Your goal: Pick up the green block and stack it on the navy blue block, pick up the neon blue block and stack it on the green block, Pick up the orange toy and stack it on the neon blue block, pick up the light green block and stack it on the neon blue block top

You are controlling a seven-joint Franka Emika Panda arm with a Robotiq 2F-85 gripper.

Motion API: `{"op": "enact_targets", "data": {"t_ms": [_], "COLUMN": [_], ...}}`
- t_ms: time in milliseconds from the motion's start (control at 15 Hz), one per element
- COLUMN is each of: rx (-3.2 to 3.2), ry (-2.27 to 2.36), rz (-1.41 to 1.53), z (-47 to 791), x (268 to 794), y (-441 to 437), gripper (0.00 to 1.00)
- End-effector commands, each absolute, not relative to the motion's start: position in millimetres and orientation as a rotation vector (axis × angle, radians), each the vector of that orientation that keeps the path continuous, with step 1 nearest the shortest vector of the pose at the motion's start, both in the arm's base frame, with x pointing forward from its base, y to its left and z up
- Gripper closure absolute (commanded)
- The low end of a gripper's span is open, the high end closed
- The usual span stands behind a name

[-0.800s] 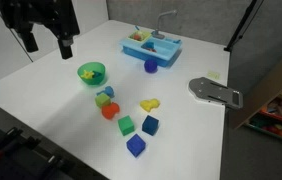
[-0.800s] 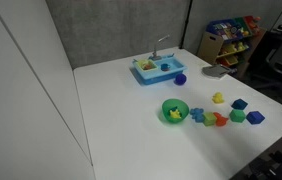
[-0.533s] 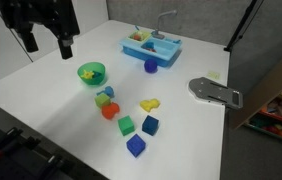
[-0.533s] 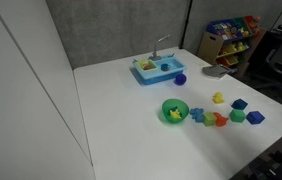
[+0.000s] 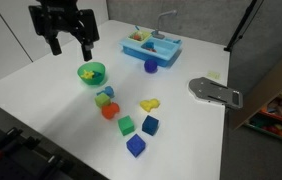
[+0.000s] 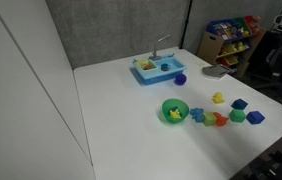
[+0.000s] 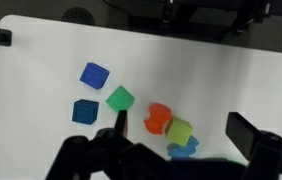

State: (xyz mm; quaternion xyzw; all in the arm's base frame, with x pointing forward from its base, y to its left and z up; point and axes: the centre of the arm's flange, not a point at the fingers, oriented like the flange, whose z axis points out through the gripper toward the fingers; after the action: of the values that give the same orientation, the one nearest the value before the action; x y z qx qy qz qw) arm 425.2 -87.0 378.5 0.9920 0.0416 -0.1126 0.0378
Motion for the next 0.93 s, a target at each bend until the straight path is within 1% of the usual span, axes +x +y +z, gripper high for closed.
{"op": "enact_targets", "data": {"t_ms": [0, 200, 533, 867], "rx": [3.071, 3.085, 3.083, 3.055], "ry": [0.070, 0.017, -0.031, -0.091], "rz": [-0.339, -0.332, -0.314, -0.274], "z": [354.5, 327.3, 273.5, 213.6], "x": [474.0, 496.5, 517.2, 511.5], "y": [-104.2, -120.0, -143.5, -159.6], "gripper": [0.00, 0.00, 0.00, 0.00]}}
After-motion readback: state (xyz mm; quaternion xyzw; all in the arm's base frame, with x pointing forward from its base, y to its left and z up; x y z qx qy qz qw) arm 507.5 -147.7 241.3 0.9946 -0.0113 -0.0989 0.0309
